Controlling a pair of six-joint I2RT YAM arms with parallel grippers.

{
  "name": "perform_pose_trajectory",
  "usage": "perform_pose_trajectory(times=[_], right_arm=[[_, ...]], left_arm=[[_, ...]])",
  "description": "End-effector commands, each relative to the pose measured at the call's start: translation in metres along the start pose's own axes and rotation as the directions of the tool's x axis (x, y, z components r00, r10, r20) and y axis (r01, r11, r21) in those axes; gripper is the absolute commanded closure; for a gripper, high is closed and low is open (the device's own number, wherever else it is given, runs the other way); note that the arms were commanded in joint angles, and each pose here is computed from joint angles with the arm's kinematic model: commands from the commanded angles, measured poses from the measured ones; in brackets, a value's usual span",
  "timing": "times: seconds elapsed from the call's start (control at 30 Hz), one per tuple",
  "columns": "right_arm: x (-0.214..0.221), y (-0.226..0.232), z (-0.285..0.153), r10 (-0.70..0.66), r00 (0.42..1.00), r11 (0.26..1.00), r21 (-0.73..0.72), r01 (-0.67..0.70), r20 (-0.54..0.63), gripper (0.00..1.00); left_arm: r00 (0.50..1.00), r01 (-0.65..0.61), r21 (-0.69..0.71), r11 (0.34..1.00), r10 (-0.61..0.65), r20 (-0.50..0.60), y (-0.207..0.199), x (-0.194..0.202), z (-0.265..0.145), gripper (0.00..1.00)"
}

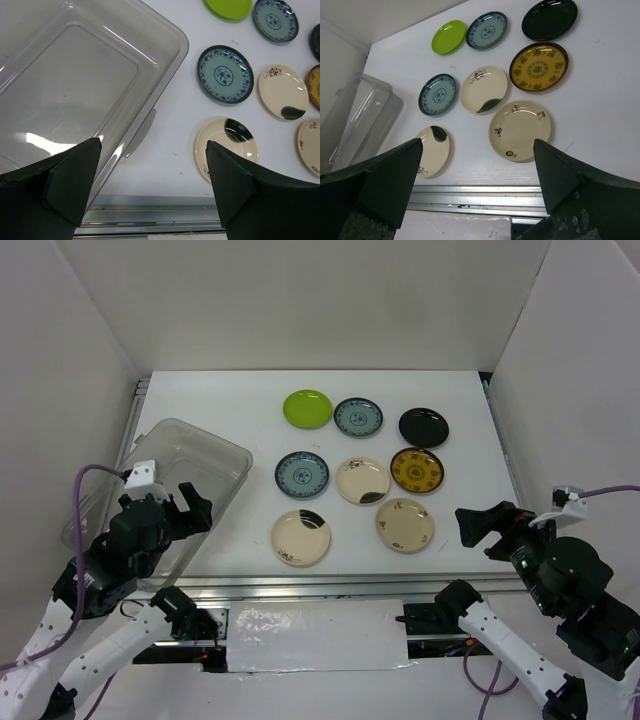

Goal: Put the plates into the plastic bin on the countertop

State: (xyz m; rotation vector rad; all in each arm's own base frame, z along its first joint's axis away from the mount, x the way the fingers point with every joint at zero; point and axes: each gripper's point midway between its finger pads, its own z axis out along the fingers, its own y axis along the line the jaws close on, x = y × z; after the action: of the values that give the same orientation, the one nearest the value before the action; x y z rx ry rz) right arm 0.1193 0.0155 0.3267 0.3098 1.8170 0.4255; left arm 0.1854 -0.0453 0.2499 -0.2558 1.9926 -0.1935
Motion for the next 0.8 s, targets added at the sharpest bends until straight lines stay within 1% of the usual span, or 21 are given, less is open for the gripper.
perform_pose_trajectory(times=[0.0, 0.1, 0.23, 0.3, 0.33, 0.37, 0.43, 0.5, 0.53, 0.57, 0.6, 0.63, 0.67, 0.7, 0.73, 0.77], right_arm=[[-0.004, -0.003, -0.001, -0.001, 1.0, 1.0, 0.029, 0.001, 0.001, 0.0], [-0.004, -0.002, -0.004, 0.002, 1.0, 1.0, 0.008, -0.002, 0.009, 0.0], [-0.002, 0.0, -0.006, 0.001, 1.0, 1.0, -0.013, -0.001, 0.003, 0.0], [0.0, 0.002, -0.006, -0.002, 1.0, 1.0, -0.024, 0.002, -0.012, 0.0], [0.003, 0.006, -0.004, -0.004, 1.0, 0.999, -0.04, 0.003, -0.026, 0.0], [0.005, 0.008, -0.003, -0.004, 0.999, 0.999, -0.051, 0.002, -0.034, 0.0], [0.011, 0.014, -0.001, -0.011, 0.998, 0.997, -0.078, 0.006, -0.064, 0.0], [0.015, 0.019, 0.002, -0.014, 0.997, 0.995, -0.101, 0.006, -0.079, 0.0], [0.016, 0.026, 0.002, -0.01, 0.996, 0.991, -0.135, -0.001, -0.085, 0.0], [0.018, 0.029, 0.003, -0.014, 0.996, 0.988, -0.154, -0.001, -0.093, 0.0], [0.021, 0.033, 0.003, -0.033, 0.994, 0.983, -0.18, 0.014, -0.101, 0.0], [0.024, 0.038, 0.004, -0.042, 0.993, 0.978, -0.209, 0.018, -0.108, 0.0], [0.03, 0.045, 0.002, -0.057, 0.99, 0.967, -0.253, 0.022, -0.133, 0.0], [0.034, 0.048, 0.003, -0.072, 0.987, 0.962, -0.273, 0.031, -0.142, 0.0], [0.037, 0.05, 0.002, -0.081, 0.985, 0.957, -0.287, 0.034, -0.153, 0.0], [0.04, 0.05, 0.002, -0.091, 0.983, 0.954, -0.298, 0.04, -0.159, 0.0]], left_arm=[[0.998, 0.017, 0.069, 0.997, -0.021, 0.059, -0.01, -0.016, -0.008, 0.01], [0.996, 0.038, 0.063, 0.997, -0.043, 0.075, -0.006, -0.018, -0.011, 0.01], [0.997, 0.028, 0.077, 0.997, -0.033, 0.071, -0.01, -0.018, -0.01, 0.01], [0.998, 0.004, 0.115, 0.993, -0.011, 0.058, -0.019, -0.017, -0.008, 0.01], [0.999, -0.025, 0.185, 0.982, 0.018, 0.04, -0.035, -0.018, -0.008, 0.01], [0.999, -0.042, 0.222, 0.974, 0.039, 0.021, -0.045, -0.017, -0.007, 0.01], [0.997, -0.004, 0.335, 0.942, 0.03, -0.073, -0.074, -0.007, -0.008, 0.01], [0.987, 0.035, 0.437, 0.899, 0.039, -0.159, -0.109, 0.009, 0.006, 0.01], [0.965, 0.067, 0.483, 0.873, 0.066, -0.252, -0.128, 0.029, 0.014, 0.01], [0.948, 0.088, 0.481, 0.872, 0.075, -0.31, -0.132, 0.048, 0.025, 0.01], [0.943, 0.116, 0.5, 0.858, 0.062, -0.326, -0.143, 0.052, 0.031, 0.01], [0.919, 0.122, 0.466, 0.876, 0.078, -0.387, -0.14, 0.075, 0.045, 0.01], [0.912, 0.122, 0.438, 0.891, 0.073, -0.404, -0.137, 0.085, 0.052, 0.01], [0.908, 0.116, 0.38, 0.918, 0.057, -0.415, -0.128, 0.098, 0.065, 0.01], [0.904, 0.12, 0.372, 0.921, 0.053, -0.423, -0.127, 0.104, 0.067, 0.01], [0.907, 0.11, 0.334, 0.936, 0.043, -0.418, -0.121, 0.108, 0.074, 0.01]])
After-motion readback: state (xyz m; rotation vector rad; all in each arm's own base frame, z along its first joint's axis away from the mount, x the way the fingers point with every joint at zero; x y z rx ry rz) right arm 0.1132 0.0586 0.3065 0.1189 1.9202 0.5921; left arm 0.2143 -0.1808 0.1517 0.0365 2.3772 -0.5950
